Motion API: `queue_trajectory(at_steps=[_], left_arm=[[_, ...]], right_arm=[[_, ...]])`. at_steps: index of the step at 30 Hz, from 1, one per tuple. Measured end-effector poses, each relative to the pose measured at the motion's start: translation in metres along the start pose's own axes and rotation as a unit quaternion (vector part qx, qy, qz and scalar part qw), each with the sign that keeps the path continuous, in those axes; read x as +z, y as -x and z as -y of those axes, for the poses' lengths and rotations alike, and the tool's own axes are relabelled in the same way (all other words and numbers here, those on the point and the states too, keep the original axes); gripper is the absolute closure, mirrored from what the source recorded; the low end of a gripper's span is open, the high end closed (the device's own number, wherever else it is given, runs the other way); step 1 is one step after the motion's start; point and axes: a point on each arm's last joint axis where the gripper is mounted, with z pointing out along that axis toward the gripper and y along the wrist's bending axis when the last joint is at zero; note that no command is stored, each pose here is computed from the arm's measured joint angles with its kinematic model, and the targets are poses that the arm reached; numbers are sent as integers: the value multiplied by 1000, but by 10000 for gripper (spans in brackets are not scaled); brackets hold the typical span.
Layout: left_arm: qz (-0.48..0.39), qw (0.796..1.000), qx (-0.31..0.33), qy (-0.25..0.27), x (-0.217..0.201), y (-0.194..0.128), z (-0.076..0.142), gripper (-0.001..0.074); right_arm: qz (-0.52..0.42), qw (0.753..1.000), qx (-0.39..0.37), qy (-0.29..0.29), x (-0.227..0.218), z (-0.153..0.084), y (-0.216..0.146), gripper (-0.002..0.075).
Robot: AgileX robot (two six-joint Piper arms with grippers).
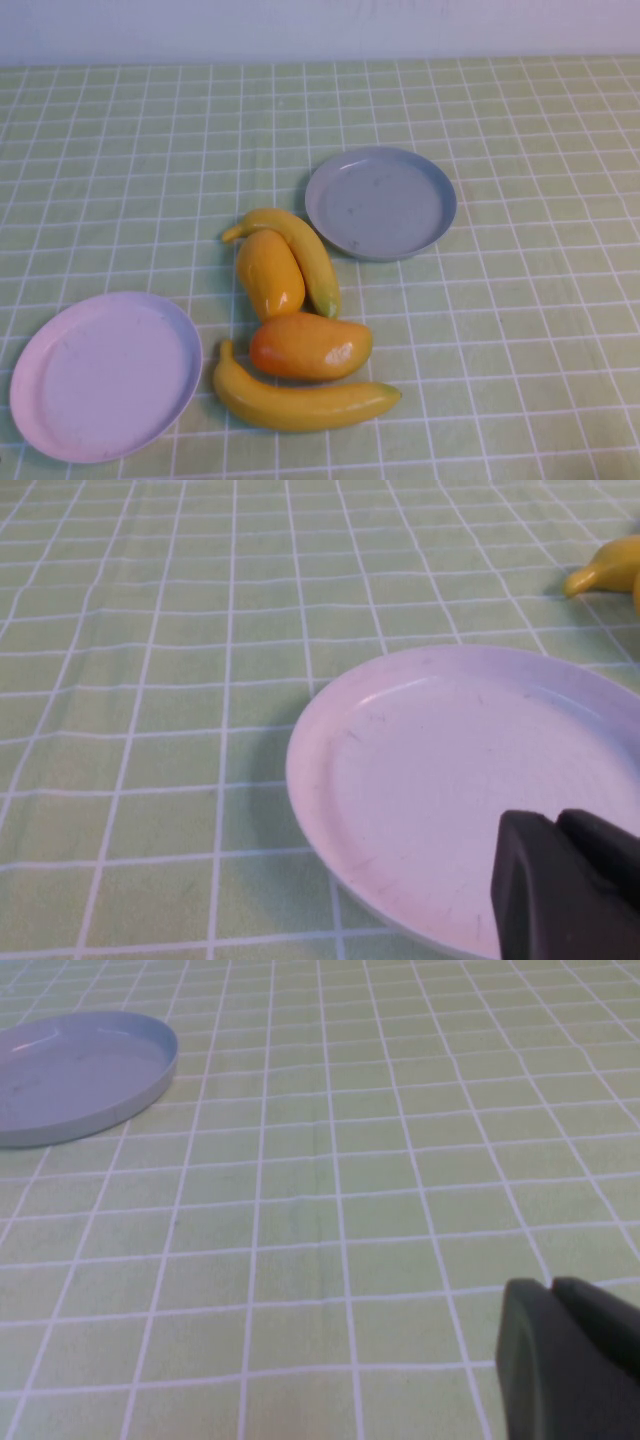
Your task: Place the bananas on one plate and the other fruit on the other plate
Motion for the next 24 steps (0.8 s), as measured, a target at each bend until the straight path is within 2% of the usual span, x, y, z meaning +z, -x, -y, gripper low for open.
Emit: queue_trajectory(at_steps=[4, 9, 15, 20, 24], left_arm=[[13, 999, -31, -12, 0, 3, 2, 733], [39, 992, -114, -33, 0, 8, 5, 733], [63, 986, -150, -39, -1, 12, 5, 733], [92, 961, -255, -53, -2, 19, 5, 733], [117, 951, -280, -57, -3, 23, 4, 733]], right_arm=[[0, 1000, 0, 0, 0, 0, 0, 741], [0, 1000, 0, 0, 0, 0, 0, 741], [0, 1000, 0, 0, 0, 0, 0, 741], [0, 1000, 0, 0, 0, 0, 0, 741], [0, 1000, 0, 0, 0, 0, 0, 741]])
